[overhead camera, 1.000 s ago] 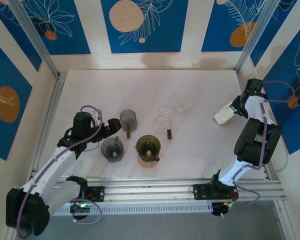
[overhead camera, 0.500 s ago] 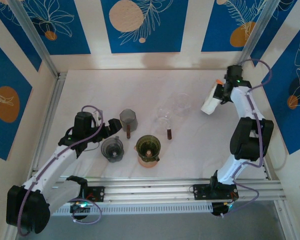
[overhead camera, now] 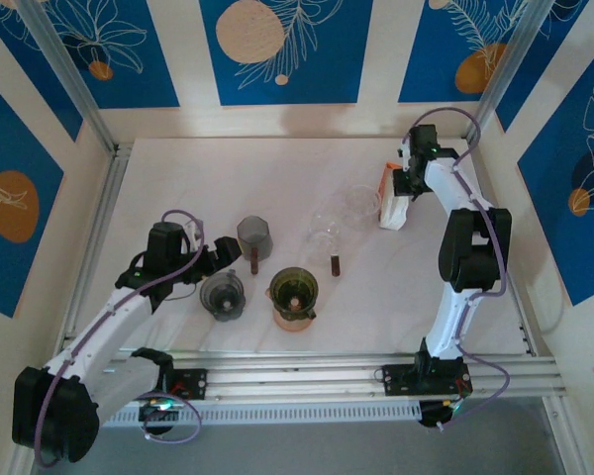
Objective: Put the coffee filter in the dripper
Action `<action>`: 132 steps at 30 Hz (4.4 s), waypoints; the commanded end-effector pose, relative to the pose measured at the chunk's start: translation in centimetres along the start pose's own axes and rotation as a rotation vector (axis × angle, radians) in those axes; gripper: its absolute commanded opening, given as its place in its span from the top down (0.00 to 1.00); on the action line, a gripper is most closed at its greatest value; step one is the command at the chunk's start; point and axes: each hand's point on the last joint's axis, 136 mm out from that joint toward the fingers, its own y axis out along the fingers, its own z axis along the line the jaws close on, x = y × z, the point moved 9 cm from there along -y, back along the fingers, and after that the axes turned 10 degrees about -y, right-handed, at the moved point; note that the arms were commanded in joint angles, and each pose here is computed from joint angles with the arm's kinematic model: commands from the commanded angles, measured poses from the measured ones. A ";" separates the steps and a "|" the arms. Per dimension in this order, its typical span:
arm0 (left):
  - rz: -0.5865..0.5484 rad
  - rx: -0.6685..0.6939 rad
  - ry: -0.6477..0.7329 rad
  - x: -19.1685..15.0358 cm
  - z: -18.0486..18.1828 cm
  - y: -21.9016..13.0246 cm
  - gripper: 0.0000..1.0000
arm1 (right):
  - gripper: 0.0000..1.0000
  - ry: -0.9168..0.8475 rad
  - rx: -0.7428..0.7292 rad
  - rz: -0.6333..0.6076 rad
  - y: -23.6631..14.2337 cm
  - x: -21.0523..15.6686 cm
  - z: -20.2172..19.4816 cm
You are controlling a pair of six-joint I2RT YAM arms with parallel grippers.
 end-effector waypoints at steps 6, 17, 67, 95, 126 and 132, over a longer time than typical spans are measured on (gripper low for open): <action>0.023 -0.005 0.007 0.1 -0.6 0.1 0.00 | 0.95 -0.081 0.085 -0.042 -0.3 1.5 2.4; 0.037 -0.009 -0.018 0.1 -0.5 0.5 0.00 | 0.96 -0.064 0.127 -0.062 -1.0 1.9 4.4; 0.039 -0.004 -0.022 0.3 -0.7 0.6 0.00 | 0.73 0.411 0.038 -0.078 -4.3 0.7 6.4; 0.048 -0.006 -0.030 0.3 -0.5 1.0 0.00 | 0.77 0.543 -0.056 -0.057 -2.0 1.4 6.7; 0.049 -0.004 -0.034 0.3 -0.4 1.2 0.00 | 0.78 0.568 -0.109 -0.110 -2.2 2.3 5.9; 0.051 -0.003 -0.033 0.3 -0.4 1.2 0.00 | 0.80 0.554 -0.108 -0.092 -1.6 2.5 6.0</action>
